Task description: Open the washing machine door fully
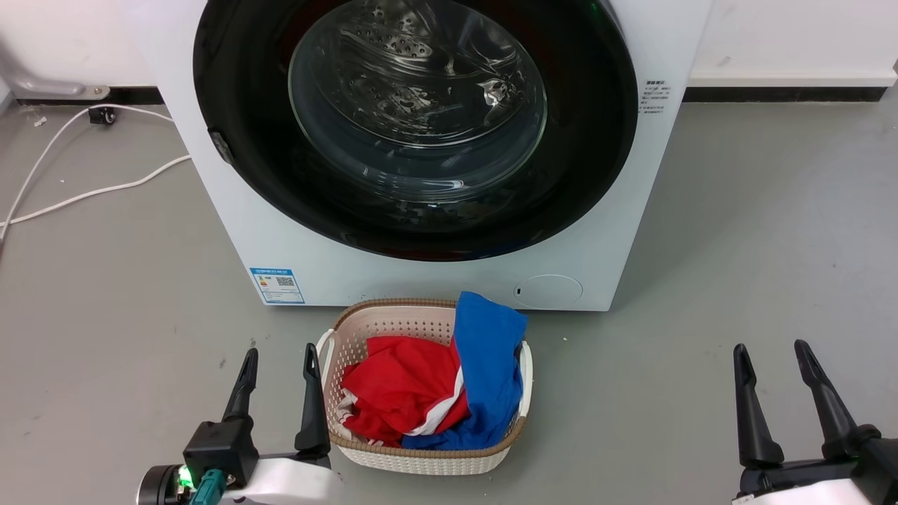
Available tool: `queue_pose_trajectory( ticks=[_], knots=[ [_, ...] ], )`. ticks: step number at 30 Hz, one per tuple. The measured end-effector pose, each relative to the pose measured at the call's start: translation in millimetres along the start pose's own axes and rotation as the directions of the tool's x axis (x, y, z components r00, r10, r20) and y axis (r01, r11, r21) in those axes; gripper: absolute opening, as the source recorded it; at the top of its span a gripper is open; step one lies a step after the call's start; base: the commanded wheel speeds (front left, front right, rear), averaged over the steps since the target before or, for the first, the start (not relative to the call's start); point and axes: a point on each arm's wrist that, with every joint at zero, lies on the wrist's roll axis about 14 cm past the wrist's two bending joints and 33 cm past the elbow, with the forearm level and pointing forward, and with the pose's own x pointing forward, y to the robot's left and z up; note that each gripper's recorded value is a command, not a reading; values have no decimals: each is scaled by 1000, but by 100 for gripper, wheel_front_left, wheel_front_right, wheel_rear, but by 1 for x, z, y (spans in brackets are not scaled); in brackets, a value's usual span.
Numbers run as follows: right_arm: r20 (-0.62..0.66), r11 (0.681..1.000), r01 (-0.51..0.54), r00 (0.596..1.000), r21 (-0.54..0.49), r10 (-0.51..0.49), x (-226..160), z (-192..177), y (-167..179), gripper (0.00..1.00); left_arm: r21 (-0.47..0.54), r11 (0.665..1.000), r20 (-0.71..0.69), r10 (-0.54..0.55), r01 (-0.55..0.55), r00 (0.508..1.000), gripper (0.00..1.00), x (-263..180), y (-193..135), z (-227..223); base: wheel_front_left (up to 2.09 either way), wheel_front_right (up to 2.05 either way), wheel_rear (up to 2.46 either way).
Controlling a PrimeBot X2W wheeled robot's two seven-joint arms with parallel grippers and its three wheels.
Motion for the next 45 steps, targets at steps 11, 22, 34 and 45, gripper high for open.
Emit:
queue_pose_trajectory(
  ticks=[11,22,34,45],
  knots=[
    [5,1000,-6,1000,-29,7,-3,0,1,100,58,998,23,-15,14,1000,100,-4,-2,2,0,0,0],
    [8,999,-9,1000,-38,9,-6,-1,1,100,111,994,35,-19,15,999,100,-8,-2,2,0,0,0],
    [1,1000,-8,1000,-16,8,-7,-4,1,100,102,995,26,-12,9,1000,100,-9,2,0,0,0,0],
    [14,997,23,1000,67,-24,-8,-2,-5,100,92,996,21,-10,8,1000,100,-9,3,-2,0,0,0]
  ],
)
